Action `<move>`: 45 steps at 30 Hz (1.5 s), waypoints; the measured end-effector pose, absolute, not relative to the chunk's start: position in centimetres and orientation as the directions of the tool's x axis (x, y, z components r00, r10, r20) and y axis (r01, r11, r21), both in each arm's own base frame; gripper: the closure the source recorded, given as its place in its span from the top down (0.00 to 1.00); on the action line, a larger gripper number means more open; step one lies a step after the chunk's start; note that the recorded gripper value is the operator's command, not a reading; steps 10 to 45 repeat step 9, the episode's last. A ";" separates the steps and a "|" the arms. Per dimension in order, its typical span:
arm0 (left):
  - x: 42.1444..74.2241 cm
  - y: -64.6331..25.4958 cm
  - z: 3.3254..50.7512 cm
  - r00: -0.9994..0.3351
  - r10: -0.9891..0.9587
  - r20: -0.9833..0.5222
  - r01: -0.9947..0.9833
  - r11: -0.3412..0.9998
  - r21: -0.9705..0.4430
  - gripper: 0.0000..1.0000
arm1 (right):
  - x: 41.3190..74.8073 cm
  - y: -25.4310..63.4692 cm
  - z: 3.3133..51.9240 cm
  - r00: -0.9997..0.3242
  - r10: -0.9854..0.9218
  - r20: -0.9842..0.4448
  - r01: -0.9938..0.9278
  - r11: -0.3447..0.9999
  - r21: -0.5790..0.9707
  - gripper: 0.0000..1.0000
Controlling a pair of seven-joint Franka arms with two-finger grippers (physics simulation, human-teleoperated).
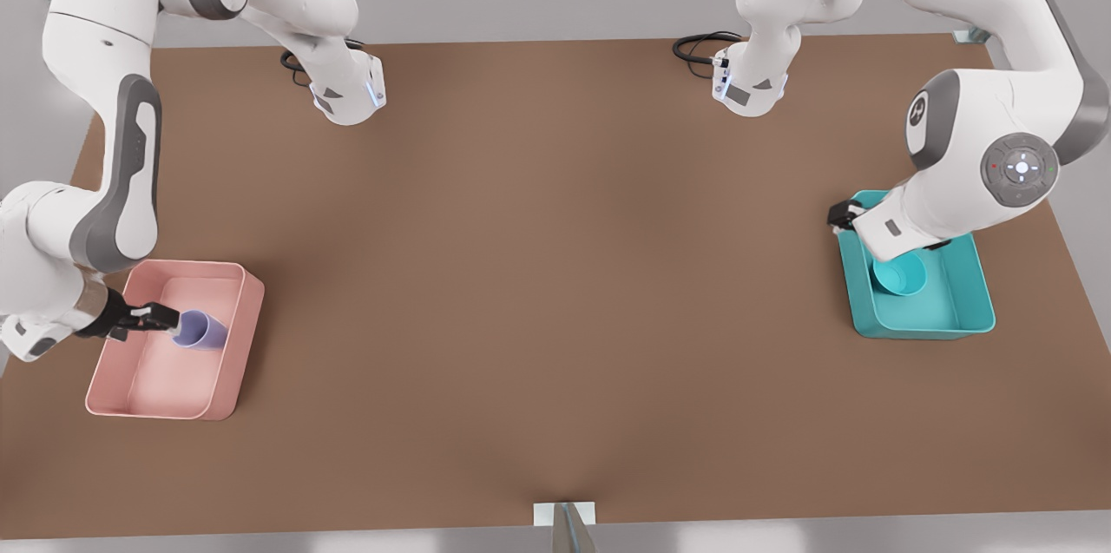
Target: Put the bowls and cups in different boxes
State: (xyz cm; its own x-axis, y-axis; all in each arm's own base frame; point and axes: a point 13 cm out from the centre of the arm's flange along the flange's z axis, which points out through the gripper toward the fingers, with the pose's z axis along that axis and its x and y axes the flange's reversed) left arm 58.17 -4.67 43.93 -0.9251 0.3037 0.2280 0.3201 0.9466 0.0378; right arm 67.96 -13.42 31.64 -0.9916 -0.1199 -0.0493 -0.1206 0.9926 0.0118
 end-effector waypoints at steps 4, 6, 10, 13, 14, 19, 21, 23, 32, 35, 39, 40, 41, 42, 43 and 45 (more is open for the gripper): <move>57.6 -4.6 44.0 -0.927 0.282 0.246 0.300 0.953 0.039 1.00 | 65.5 -3.4 39.8 -0.982 -0.186 -0.027 -0.187 0.982 0.025 1.00; 57.4 -4.6 44.0 -0.928 0.273 0.254 0.292 0.956 0.041 1.00 | 61.6 -2.0 43.3 -0.985 -0.173 -0.004 -0.173 0.984 0.034 1.00; 57.4 -4.7 45.7 -0.935 0.262 0.238 0.281 0.959 0.046 1.00 | 58.2 -1.7 43.9 -0.989 -0.135 0.060 -0.132 0.990 0.046 1.00; 57.4 -4.7 45.7 -0.935 0.262 0.238 0.281 0.959 0.046 1.00 | 58.2 -1.7 43.9 -0.989 -0.135 0.060 -0.132 0.990 0.046 1.00; 57.4 -4.7 45.7 -0.935 0.262 0.238 0.281 0.959 0.046 1.00 | 58.2 -1.7 43.9 -0.989 -0.135 0.060 -0.132 0.990 0.046 1.00; 57.4 -4.7 45.7 -0.935 0.262 0.238 0.281 0.959 0.046 1.00 | 58.2 -1.7 43.9 -0.989 -0.135 0.060 -0.132 0.990 0.046 1.00; 57.4 -4.7 45.7 -0.935 0.262 0.238 0.281 0.959 0.046 1.00 | 58.2 -1.7 43.9 -0.989 -0.135 0.060 -0.132 0.990 0.046 1.00; 57.4 -4.7 45.7 -0.935 0.262 0.238 0.281 0.959 0.046 1.00 | 58.2 -1.7 43.9 -0.989 -0.135 0.060 -0.132 0.990 0.046 1.00; 57.4 -4.7 45.7 -0.935 0.262 0.238 0.281 0.959 0.046 1.00 | 58.2 -1.7 43.9 -0.989 -0.135 0.060 -0.132 0.990 0.046 1.00; 57.4 -4.7 45.7 -0.935 0.262 0.238 0.281 0.959 0.046 1.00 | 58.2 -1.7 43.9 -0.989 -0.135 0.060 -0.132 0.990 0.046 1.00; 57.4 -4.7 45.7 -0.935 0.262 0.238 0.281 0.959 0.046 1.00 | 58.2 -1.7 43.9 -0.989 -0.135 0.060 -0.132 0.990 0.046 1.00; 57.4 -4.7 45.7 -0.935 0.262 0.238 0.281 0.959 0.046 1.00 | 58.2 -1.7 43.9 -0.989 -0.135 0.060 -0.132 0.990 0.046 1.00; 57.4 -4.7 45.7 -0.935 0.262 0.238 0.281 0.959 0.046 1.00 | 58.2 -1.7 43.9 -0.989 -0.135 0.060 -0.132 0.990 0.046 1.00; 57.4 -4.7 45.7 -0.935 0.262 0.238 0.281 0.959 0.046 1.00 | 58.2 -1.7 43.9 -0.989 -0.135 0.060 -0.132 0.990 0.046 1.00; 57.4 -4.7 45.7 -0.935 0.262 0.238 0.281 0.959 0.046 1.00 | 58.2 -1.7 43.9 -0.989 -0.135 0.060 -0.132 0.990 0.046 1.00; 57.4 -4.7 45.7 -0.935 0.262 0.238 0.281 0.959 0.046 1.00 | 58.2 -1.7 43.9 -0.989 -0.135 0.060 -0.132 0.990 0.046 1.00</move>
